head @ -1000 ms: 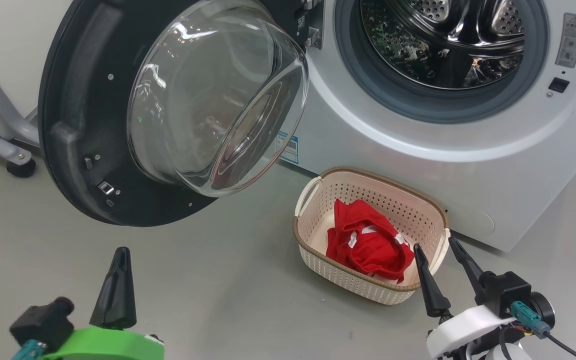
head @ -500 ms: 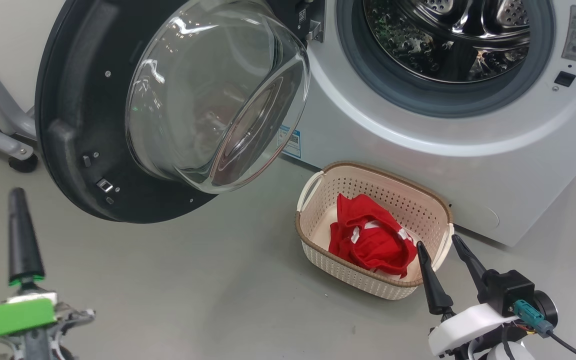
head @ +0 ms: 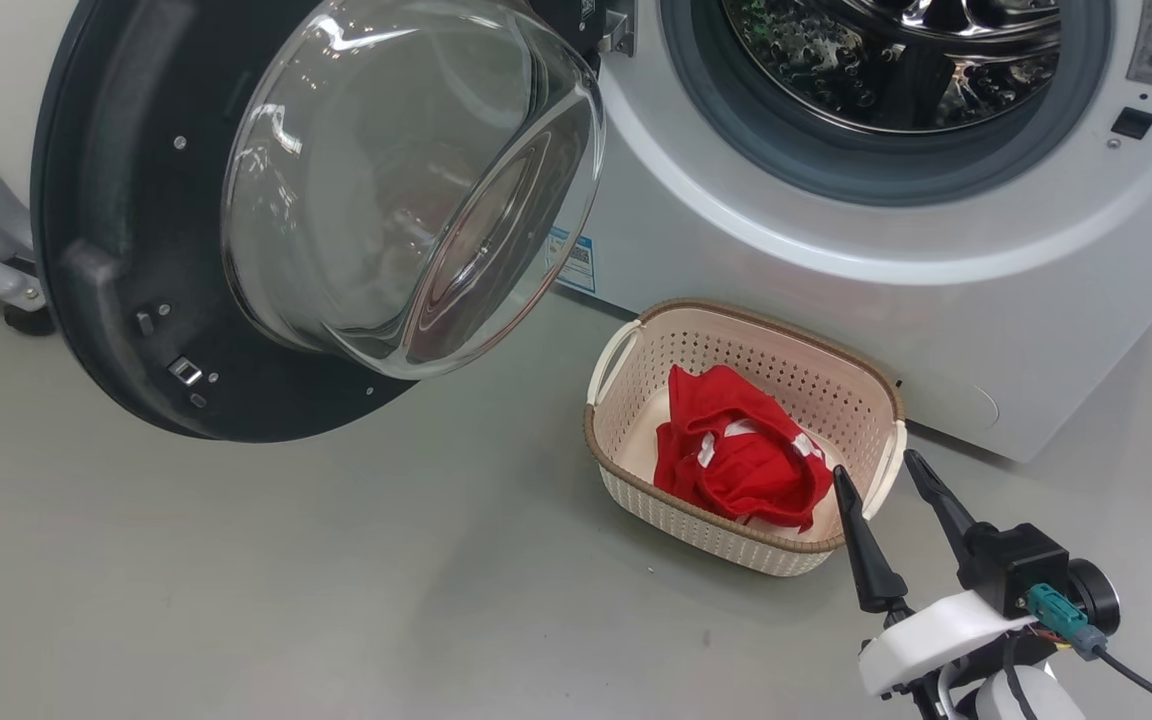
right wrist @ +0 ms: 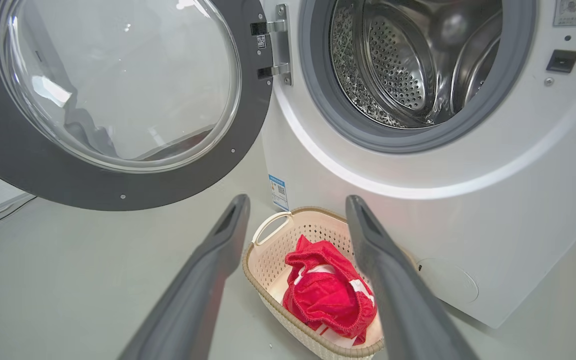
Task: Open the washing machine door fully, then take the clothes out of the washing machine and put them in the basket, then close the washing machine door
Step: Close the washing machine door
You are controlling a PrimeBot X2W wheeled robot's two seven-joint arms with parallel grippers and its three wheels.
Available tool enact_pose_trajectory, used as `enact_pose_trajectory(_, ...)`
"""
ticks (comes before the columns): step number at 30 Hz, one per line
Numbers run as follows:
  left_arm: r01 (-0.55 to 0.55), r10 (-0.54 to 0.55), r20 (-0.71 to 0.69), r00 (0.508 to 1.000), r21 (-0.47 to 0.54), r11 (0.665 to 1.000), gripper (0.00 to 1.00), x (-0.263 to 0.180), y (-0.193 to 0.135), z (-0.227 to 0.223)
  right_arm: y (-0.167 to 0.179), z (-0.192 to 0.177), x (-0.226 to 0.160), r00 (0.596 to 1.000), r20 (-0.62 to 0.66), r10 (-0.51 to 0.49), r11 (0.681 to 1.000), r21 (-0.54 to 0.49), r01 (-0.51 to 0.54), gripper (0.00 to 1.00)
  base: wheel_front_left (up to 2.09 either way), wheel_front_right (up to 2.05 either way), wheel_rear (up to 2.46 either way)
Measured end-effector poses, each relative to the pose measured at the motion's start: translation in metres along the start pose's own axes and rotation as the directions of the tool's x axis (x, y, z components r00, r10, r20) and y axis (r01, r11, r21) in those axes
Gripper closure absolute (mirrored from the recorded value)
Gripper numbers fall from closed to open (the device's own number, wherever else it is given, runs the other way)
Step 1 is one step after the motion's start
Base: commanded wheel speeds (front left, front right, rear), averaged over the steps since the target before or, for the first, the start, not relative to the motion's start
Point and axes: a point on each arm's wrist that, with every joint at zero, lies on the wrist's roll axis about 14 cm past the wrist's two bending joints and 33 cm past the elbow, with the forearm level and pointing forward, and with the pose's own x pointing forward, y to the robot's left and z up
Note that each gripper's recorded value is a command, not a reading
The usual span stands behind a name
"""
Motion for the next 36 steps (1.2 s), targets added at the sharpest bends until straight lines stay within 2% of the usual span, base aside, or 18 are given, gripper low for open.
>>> enact_pose_trajectory(2,-0.035,0.035,-0.003,0.999,0.018,0.999,1.0,0.008,0.008,0.007,-0.002,0.0,0.0,1.0,0.001,-0.005,1.0,0.0,0.005,0.0,0.0,0.0,0.0)
enact_pose_trajectory(6,-0.063,0.063,0.005,0.998,-0.028,0.998,1.0,0.026,0.013,0.013,-0.009,0.001,0.0,1.0,0.005,-0.02,1.0,-0.006,0.02,0.0,0.0,0.0,0.0)
enact_pose_trajectory(13,-0.184,0.175,-0.133,0.976,-0.059,0.981,1.0,0.039,0.043,-0.019,-0.021,-0.002,-0.003,0.999,-0.001,-0.049,0.999,-0.001,0.049,0.0,0.0,0.0,0.0)
enact_pose_trajectory(20,-0.266,0.235,-0.316,0.919,-0.059,0.962,1.0,0.038,0.064,-0.067,-0.03,-0.002,-0.004,0.997,0.003,-0.073,0.997,0.004,0.073,0.0,0.0,0.0,0.0)
enact_pose_trajectory(27,-0.313,0.265,-0.474,0.84,-0.024,0.95,1.0,0.032,0.078,-0.112,-0.042,-0.002,-0.005,0.995,0.006,-0.102,0.995,0.007,0.102,0.0,0.0,0.0,0.0)
enact_pose_trajectory(36,-0.32,0.261,-0.561,0.785,-0.006,0.948,1.0,0.034,0.083,-0.148,-0.059,-0.007,-0.008,0.99,-0.003,-0.141,0.99,0.009,0.141,0.0,0.0,0.0,0.0)
